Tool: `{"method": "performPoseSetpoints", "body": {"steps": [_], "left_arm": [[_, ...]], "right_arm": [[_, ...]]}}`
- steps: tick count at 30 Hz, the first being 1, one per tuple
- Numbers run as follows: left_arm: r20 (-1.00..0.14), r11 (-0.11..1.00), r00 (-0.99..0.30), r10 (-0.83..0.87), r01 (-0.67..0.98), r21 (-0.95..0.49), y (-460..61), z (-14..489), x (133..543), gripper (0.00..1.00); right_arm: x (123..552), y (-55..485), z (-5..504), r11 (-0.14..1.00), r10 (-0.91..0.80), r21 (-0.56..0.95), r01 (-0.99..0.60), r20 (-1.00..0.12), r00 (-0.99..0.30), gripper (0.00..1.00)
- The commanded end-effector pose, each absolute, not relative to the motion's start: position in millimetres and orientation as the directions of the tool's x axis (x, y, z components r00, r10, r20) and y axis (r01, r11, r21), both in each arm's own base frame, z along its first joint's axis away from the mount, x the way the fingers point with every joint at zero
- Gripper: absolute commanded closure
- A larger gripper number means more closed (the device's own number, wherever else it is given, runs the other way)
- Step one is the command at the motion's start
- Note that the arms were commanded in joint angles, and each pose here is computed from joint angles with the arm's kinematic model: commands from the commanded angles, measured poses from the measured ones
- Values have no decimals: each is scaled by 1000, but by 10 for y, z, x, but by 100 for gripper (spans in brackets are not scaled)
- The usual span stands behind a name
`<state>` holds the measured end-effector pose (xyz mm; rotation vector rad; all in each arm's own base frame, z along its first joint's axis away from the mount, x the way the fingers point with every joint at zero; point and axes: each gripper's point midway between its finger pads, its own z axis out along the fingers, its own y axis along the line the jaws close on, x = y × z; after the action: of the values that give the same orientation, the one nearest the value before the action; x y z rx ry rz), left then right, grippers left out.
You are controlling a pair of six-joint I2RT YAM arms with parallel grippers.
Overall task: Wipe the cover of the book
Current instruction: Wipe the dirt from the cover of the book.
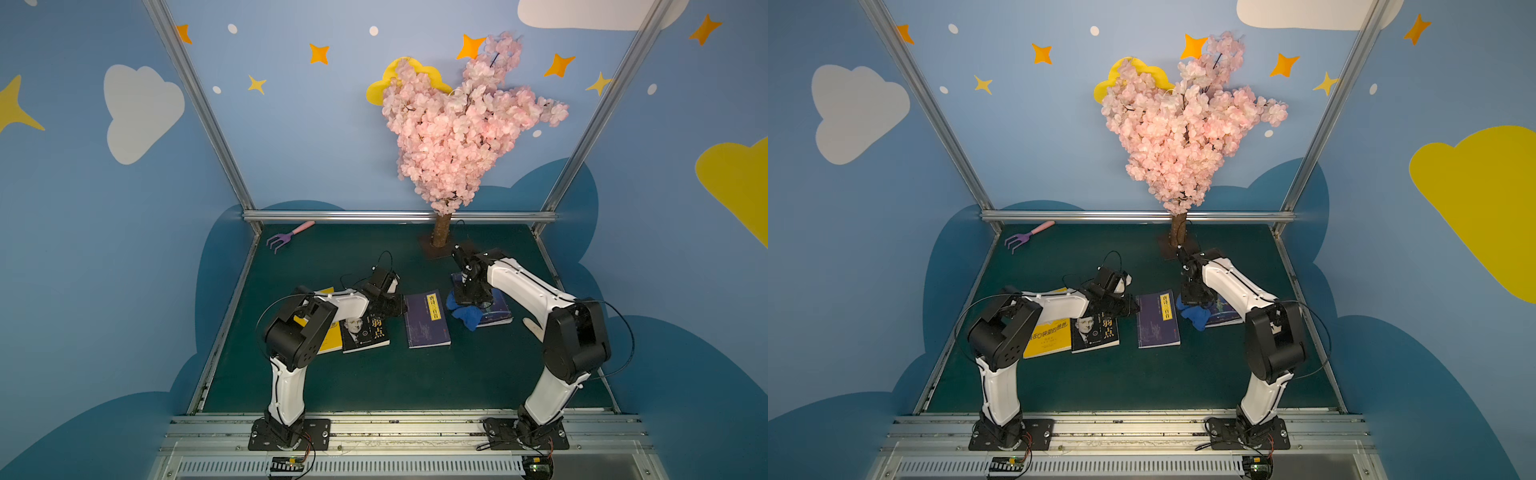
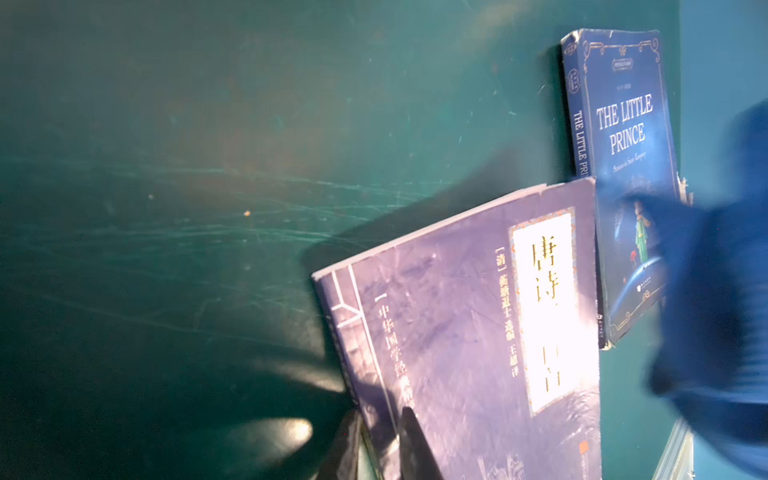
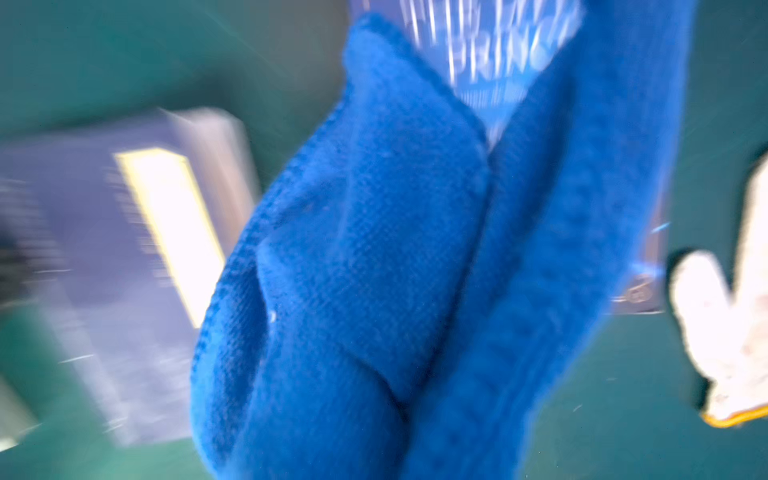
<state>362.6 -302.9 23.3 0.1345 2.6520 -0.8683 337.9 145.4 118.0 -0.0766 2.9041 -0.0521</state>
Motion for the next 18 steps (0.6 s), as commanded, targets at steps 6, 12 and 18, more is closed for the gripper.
{"method": "performPoseSetpoints", "body": {"steps": [6, 12, 18], "left_arm": [[-269, 837, -963, 6, 152, -526, -2933, -38, 3464, 79], [-283, 843, -959, 8, 158, -514, -2909, -14, 3479, 79], [-278, 845, -960, 10, 157, -511, -2912, -28, 3479, 79]], "right_arm": [[3192, 2074, 1548, 975, -134, 134, -175, -267, -954, 100], [3188, 2223, 981, 974, -123, 171, -148, -150, -981, 100], [3104, 2316, 180, 981, -131, 146, -125, 35, -991, 100]]}}
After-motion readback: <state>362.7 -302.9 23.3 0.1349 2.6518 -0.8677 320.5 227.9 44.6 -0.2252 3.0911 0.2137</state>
